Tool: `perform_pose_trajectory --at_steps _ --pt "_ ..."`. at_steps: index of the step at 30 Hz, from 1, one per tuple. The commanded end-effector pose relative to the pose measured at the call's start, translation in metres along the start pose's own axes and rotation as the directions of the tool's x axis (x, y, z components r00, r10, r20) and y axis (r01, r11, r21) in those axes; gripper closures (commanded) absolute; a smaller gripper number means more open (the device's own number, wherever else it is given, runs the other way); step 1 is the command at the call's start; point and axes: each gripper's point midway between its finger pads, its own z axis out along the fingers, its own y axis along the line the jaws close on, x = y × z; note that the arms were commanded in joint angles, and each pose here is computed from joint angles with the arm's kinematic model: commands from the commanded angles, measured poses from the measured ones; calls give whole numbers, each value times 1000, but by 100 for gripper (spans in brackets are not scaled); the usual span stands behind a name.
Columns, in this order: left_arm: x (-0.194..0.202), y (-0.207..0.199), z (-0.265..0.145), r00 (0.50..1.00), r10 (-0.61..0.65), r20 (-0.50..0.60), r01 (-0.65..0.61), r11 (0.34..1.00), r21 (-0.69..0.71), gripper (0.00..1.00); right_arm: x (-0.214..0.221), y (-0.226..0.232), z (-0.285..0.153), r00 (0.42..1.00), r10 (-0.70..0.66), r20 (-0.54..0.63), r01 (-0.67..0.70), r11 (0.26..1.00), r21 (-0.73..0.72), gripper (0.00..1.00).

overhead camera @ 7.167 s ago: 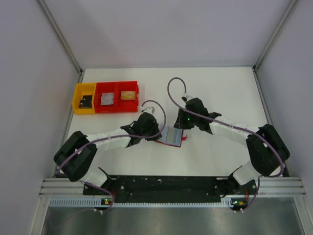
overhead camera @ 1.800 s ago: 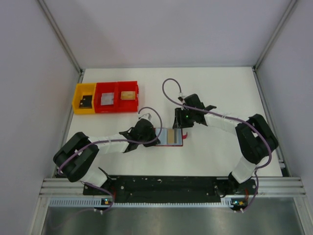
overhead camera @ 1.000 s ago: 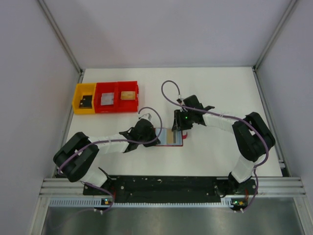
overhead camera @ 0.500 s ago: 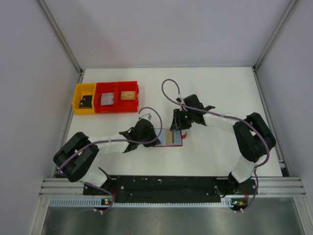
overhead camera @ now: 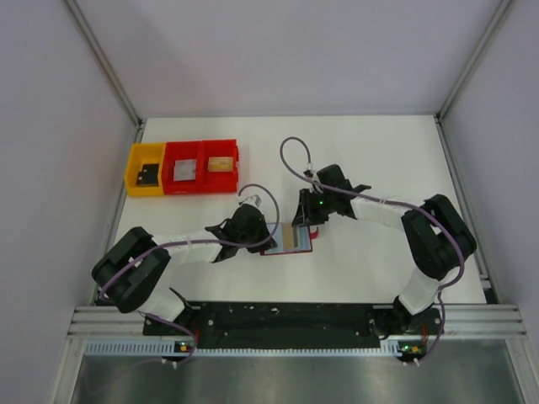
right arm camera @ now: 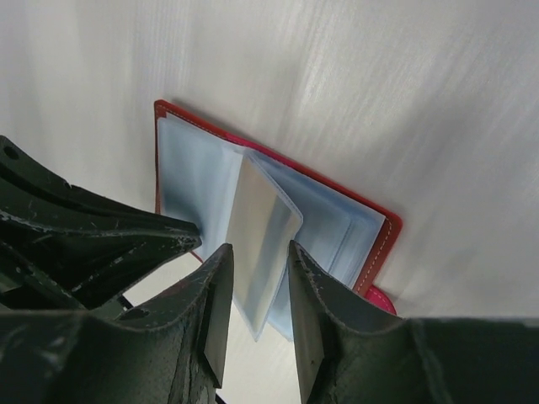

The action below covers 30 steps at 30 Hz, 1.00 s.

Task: Take the credit cards out of the card holder
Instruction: Remove the credit card from the card holder.

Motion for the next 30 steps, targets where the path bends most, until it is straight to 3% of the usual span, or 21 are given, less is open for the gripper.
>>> perform_pose_trajectory --at_steps 1,11,16,22,25,30 --pt "-5 -7 2 1000 -11 21 10 999 39 100 -1 23 -8 999 -10 31 13 996 -91 68" --pt "-4 -6 2 1000 -17 20 16 999 40 100 -10 68 -18 998 -8 62 26 956 -292 69" --pt "-5 -4 0 999 -30 34 28 999 36 100 -7 81 -6 999 -33 39 43 950 -308 69" --pt "-15 7 -13 989 -77 128 74 997 28 100 4 92 16 999 -52 -9 47 949 -313 69" --pt "-14 10 -15 989 -74 132 72 997 19 100 1 88 17 998 -58 10 59 962 -266 69" --pt "-10 10 -10 992 -70 106 68 998 17 100 -8 44 0 994 -78 82 77 997 16 64"
